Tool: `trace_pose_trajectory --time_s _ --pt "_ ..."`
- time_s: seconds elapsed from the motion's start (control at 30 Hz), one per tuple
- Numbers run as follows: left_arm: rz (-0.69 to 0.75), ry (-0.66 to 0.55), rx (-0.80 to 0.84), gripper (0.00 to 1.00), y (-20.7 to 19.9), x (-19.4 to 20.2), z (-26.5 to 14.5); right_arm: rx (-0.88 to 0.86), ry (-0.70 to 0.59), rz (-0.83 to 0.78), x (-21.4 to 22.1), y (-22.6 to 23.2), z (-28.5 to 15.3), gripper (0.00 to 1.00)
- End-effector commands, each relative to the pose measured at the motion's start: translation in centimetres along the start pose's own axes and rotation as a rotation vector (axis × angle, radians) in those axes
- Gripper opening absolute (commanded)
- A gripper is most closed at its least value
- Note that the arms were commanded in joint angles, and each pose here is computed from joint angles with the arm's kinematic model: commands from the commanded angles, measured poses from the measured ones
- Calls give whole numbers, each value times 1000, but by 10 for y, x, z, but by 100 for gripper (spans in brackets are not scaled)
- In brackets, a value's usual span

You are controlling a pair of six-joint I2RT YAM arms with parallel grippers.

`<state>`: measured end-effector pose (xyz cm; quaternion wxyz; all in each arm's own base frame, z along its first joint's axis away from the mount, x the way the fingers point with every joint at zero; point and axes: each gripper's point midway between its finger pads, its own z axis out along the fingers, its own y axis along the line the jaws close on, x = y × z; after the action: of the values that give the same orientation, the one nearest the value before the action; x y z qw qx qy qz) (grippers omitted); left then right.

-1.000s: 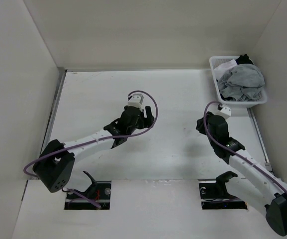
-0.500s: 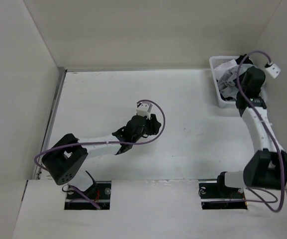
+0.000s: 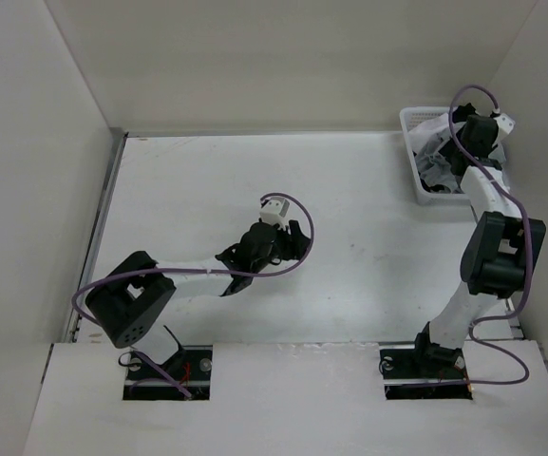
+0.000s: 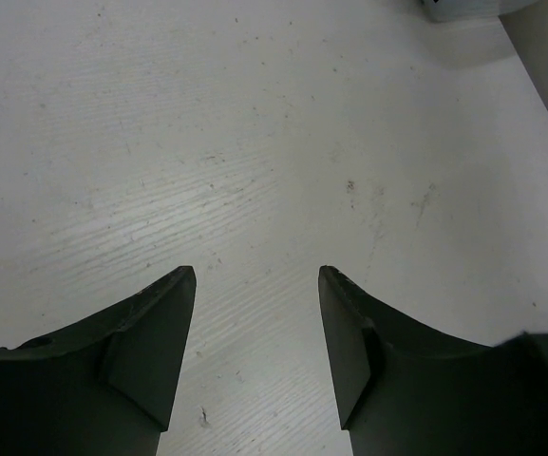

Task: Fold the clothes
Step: Grab the tank top from the pile, then move the tank top to the center of the board

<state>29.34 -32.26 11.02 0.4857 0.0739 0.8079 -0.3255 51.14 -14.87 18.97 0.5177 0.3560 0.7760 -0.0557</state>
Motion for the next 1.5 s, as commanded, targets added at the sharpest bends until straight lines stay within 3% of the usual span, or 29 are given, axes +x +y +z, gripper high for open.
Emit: trace_pose_trajectory --time_s 0.0,0.13,0.3,0.37,0.53,0.63,0.73,0.87,1.1,1.3,1.4,1.47 --pt "-28 -45 60 53 -15 -15 4 -101 -71 10 -31 28 1 56" --pt "-28 -49 63 53 -15 -16 4 -149 -48 -10 -27 41 10 65" --pt "-25 -51 62 53 -15 -16 4 -124 -27 -3 -21 37 28 58" --pt "-25 -48 59 53 -13 -15 4 -148 -34 -5 -24 42 27 46" --pt "-25 -45 67 53 -15 -15 5 -132 -88 -10 -41 42 24 4" --pt "-26 -48 62 53 -14 -16 5 -162 -153 18 -65 47 -1 0" --pt "-31 -51 68 53 -15 -17 6 -205 -281 49 -106 50 -53 0" --pt "-32 -56 71 53 -17 -19 6 -319 -444 115 -147 67 -163 2" --pt "-102 -134 66 52 -16 -52 -6 -712 -563 154 -158 114 -355 3" --pt "-253 -256 -51 52 25 -93 -42 -1293 -441 121 -129 165 -521 3" --pt "-323 -341 -129 53 60 -115 -70 -1509 -375 93 -112 177 -575 4" --pt "-368 -397 -171 53 83 -128 -88 -1563 -329 74 -96 188 -581 5"
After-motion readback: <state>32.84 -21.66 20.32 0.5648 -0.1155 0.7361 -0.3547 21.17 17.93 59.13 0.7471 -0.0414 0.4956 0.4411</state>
